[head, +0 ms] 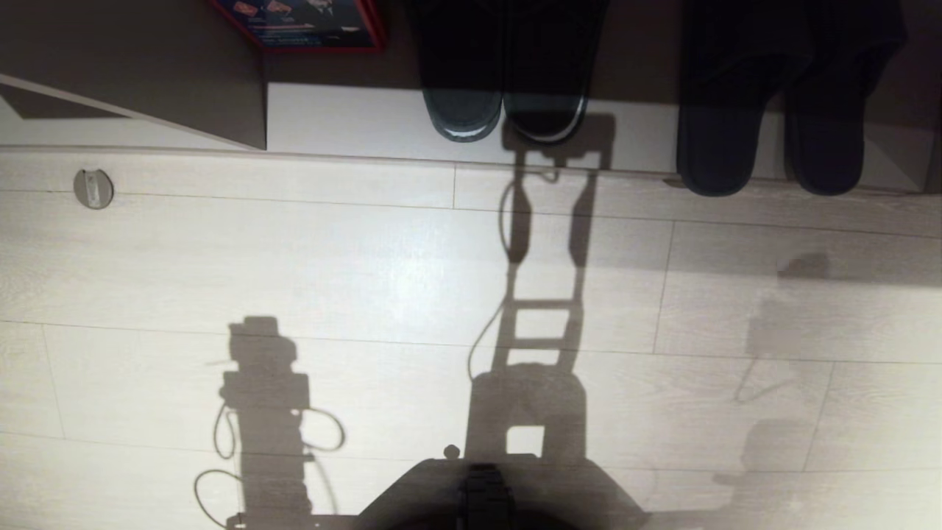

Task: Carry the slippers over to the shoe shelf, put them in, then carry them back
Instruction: Pick up the slippers in the shoe cabinet

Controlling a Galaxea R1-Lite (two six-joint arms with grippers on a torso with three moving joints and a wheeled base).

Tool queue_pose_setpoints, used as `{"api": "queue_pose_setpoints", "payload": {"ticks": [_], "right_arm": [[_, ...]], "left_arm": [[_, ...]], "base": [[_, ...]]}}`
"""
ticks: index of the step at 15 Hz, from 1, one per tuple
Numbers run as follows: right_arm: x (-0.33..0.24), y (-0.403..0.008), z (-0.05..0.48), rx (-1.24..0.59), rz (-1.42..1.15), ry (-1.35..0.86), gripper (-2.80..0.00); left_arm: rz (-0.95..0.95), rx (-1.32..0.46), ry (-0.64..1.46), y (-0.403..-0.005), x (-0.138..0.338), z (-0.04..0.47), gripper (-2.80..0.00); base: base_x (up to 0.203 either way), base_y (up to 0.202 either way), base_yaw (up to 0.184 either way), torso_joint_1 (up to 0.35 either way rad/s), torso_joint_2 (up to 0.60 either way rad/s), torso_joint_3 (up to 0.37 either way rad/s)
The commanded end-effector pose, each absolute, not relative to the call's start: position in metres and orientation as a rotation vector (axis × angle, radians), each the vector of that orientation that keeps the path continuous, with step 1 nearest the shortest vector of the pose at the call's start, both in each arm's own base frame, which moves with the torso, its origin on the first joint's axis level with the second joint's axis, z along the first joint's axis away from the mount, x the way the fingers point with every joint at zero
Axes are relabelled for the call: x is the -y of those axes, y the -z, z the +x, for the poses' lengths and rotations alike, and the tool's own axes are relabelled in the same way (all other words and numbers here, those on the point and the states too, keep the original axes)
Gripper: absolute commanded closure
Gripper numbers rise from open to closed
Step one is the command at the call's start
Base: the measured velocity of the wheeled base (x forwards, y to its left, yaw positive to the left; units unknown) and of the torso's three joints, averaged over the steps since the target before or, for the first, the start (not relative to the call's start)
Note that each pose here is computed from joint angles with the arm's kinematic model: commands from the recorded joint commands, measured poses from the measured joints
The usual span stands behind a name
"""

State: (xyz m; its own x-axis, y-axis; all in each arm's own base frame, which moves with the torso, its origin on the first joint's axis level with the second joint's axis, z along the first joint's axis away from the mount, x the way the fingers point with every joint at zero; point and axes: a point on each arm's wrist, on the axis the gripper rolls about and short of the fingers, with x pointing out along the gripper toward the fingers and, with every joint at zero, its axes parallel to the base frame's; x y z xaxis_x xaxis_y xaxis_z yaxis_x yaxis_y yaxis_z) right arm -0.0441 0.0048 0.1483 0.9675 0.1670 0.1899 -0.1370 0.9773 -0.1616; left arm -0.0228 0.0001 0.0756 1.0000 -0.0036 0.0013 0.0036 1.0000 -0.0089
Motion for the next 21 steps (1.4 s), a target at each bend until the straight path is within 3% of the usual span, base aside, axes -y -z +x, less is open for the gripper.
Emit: {"api": "queue_pose_setpoints", "payload": {"ticks": [1,7,21], "right_arm": [[-0.005,-0.131,-0.047,0.2,-0.149,-0.147,0.0],[-0.001,-0.075,-0.023,-0.006,-0.114,-0.004,0.0],[-0.001,-0.075,-0.023,-0.006,-0.108,-0.003,0.0]], "left_arm": [[-0.009,0.001,0.003,-0.075,0.0,-0.023,0.0],[-0.008,0.0,0.003,-0.075,0.0,-0.023,0.0],[-0.009,0.0,0.003,-0.075,0.0,-0.023,0.0]], "base": [[0.0,0.0,0.0,0.0,0.0,0.0],[0.0,0.0,0.0,0.0,0.0,0.0],[0.0,0.0,0.0,0.0,0.0,0.0]]}}
